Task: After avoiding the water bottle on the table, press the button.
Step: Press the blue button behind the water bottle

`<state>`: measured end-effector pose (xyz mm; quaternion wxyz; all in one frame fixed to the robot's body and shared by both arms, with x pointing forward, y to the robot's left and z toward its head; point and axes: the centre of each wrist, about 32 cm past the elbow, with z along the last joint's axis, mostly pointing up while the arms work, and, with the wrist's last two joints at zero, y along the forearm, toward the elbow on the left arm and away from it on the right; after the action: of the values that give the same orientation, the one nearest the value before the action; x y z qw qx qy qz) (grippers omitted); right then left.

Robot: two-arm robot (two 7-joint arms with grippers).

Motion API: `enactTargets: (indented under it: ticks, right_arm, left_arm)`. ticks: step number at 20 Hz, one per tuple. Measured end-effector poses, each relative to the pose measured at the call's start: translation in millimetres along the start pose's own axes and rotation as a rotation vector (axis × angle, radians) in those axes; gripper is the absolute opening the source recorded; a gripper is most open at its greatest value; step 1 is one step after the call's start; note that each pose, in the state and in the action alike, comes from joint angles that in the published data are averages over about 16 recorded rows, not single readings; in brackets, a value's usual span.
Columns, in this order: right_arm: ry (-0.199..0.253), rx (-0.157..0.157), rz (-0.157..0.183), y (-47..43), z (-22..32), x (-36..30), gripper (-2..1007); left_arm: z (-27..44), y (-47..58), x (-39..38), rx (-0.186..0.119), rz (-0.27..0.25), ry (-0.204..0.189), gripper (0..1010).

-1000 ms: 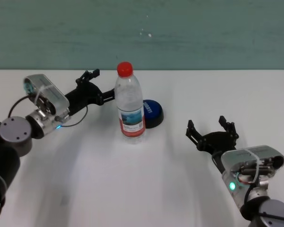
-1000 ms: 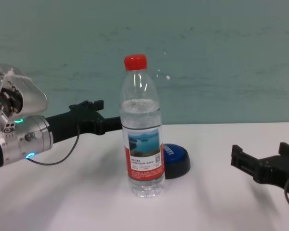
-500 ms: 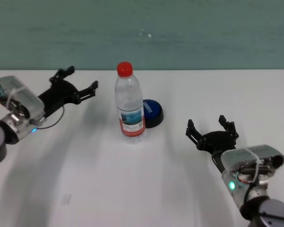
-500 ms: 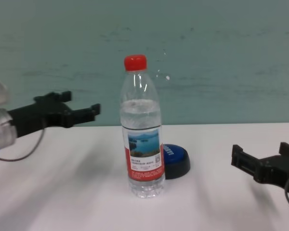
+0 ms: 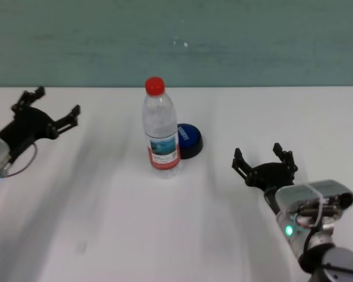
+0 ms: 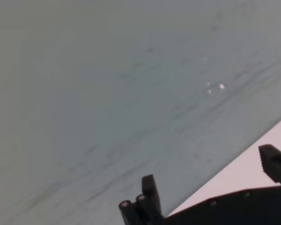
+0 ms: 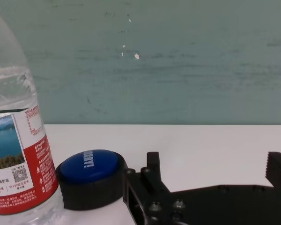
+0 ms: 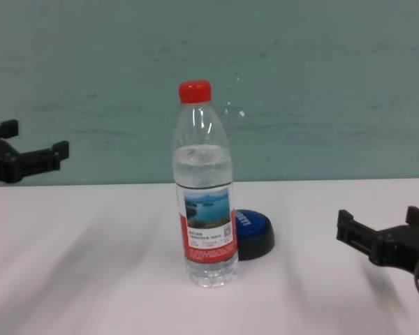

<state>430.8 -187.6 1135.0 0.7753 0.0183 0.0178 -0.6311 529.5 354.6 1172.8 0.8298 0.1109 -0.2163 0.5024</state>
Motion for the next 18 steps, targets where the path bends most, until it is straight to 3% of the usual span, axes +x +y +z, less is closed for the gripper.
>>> enactTargets:
  ticks: [4,10,14,18]
  right_arm:
    - [0.0,0.0,0.0,0.0,0.0,0.0,1004]
    - [0.0,0.0,0.0,0.0,0.0,0.0,1004]
    - [0.0,0.0,0.0,0.0,0.0,0.0,1004]
    - [0.0,0.0,0.0,0.0,0.0,0.0,1004]
  left_arm:
    - [14.7,24.9,-12.6,0.004,0.031,-0.007,1000]
    - [34.7,52.4,-44.0,-0.011,0.057,0.01,1000]
    - [42.2,61.3,-66.6,-0.025,0.065,0.036,1000]
    - [45.0,61.3,-87.3,-0.042,0.062,0.065,1000]
